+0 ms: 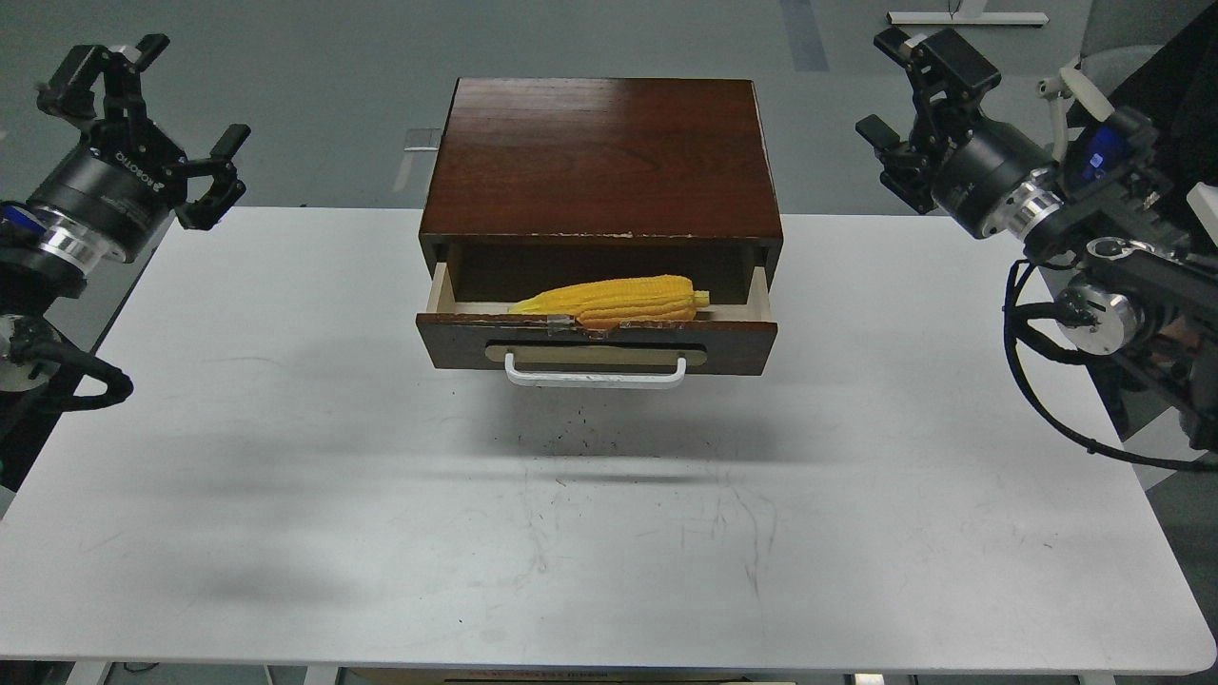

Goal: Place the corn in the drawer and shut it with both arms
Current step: 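Release the corn into the drawer and withdraw the right gripper, then reach the left gripper toward the front of the open drawer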

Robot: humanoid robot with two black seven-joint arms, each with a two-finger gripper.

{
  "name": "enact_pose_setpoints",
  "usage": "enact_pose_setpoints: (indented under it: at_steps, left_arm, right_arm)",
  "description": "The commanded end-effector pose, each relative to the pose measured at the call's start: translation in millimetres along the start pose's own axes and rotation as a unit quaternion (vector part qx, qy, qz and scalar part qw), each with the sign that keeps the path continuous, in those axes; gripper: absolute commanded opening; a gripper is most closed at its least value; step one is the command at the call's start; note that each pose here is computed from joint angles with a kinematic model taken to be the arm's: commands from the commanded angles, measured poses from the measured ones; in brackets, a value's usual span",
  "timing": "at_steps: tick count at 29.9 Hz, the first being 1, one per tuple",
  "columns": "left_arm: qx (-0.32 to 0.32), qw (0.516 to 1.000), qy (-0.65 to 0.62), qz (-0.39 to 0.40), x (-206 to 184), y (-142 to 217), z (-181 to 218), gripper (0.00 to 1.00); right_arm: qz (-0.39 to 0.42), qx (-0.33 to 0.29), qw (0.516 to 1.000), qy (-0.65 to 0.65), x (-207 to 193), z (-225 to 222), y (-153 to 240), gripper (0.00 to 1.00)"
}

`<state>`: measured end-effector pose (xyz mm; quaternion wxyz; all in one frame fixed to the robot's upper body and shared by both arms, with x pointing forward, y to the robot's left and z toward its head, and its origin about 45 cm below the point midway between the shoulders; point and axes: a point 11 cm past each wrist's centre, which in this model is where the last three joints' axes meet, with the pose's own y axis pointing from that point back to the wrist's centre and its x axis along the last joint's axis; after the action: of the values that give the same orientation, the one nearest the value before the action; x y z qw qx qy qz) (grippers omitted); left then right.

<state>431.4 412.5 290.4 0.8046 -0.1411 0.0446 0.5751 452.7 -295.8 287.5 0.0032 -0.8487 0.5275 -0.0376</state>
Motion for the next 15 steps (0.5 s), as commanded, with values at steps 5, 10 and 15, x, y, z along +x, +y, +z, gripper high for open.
enact_pose_setpoints:
  at_steps: [5,10,15]
  left_arm:
    - [0.034,0.991,-0.081,-0.105,-45.4,-7.7,1.7,1.00]
    - [0.026,0.955,-0.149,-0.254,-128.9,-17.8,10.5,1.00]
    - [0.004,0.910,-0.179,-0.375,-205.8,-9.1,10.5,1.00]
  right_arm:
    - [0.053,-0.014,0.993,-0.109,27.6,39.2,31.6,1.00]
    - [0.056,-0.026,0.992,-0.114,27.5,50.9,40.1,1.00]
    - [0.058,-0.033,0.991,-0.115,28.3,56.4,45.5,1.00]
